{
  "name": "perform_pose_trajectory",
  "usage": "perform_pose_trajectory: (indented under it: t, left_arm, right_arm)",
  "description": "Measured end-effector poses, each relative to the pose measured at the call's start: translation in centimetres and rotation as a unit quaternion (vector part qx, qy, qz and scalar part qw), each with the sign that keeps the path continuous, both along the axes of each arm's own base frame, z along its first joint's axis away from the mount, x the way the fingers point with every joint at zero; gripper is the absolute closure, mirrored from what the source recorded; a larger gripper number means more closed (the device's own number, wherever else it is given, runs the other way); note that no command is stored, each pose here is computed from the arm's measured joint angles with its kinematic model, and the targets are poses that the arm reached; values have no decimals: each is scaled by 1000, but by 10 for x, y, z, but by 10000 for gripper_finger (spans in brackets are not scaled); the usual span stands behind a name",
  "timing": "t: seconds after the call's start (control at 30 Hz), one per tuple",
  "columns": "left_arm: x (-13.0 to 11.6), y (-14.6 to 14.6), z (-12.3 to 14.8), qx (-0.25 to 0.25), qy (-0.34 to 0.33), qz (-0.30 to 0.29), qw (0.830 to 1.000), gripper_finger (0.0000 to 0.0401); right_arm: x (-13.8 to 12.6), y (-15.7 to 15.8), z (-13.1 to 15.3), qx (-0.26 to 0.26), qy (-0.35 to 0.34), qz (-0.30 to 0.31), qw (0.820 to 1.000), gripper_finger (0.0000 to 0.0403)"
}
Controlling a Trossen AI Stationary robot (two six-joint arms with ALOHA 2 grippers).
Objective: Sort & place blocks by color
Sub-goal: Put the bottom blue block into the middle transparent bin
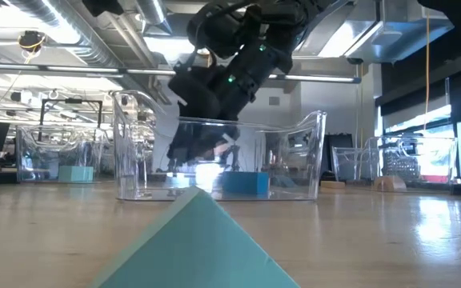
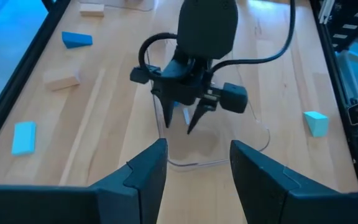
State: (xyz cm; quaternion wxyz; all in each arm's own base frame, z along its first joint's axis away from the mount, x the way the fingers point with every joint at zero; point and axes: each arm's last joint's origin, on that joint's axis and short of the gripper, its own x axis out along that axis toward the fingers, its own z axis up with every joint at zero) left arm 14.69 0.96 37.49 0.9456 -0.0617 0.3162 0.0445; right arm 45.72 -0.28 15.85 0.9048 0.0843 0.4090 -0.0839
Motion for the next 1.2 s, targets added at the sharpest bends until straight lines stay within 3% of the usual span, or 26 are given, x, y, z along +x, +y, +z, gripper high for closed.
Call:
perform_pose_trajectory:
  t: [0.27, 0.53, 0.67, 0.87, 1.03, 1.2]
  left_arm:
    - [0, 0, 0, -1, 2, 0, 1000, 234]
    - [-1, 0, -2, -4, 13, 2, 1000, 234]
    - [-9, -2, -11, -42, 75, 7, 996, 234]
    - [-18, -15, -19, -119, 147, -55, 980, 234]
    - [-22, -33, -23, -183, 196, -90, 959, 234]
    - [-27, -55, -26, -207, 245, -124, 939, 234]
  right_arm:
    - [-1, -8, 1, -77, 2, -71, 994, 219]
    - [-2, -6, 8, -58, -4, -54, 997, 219]
    - [-10, -4, 44, -37, -42, -37, 998, 219]
    - [-29, 2, 96, -52, -85, -15, 995, 219]
    - [-45, 18, 131, -64, -119, 15, 991, 219]
    - [-60, 41, 154, -92, -141, 69, 983, 219]
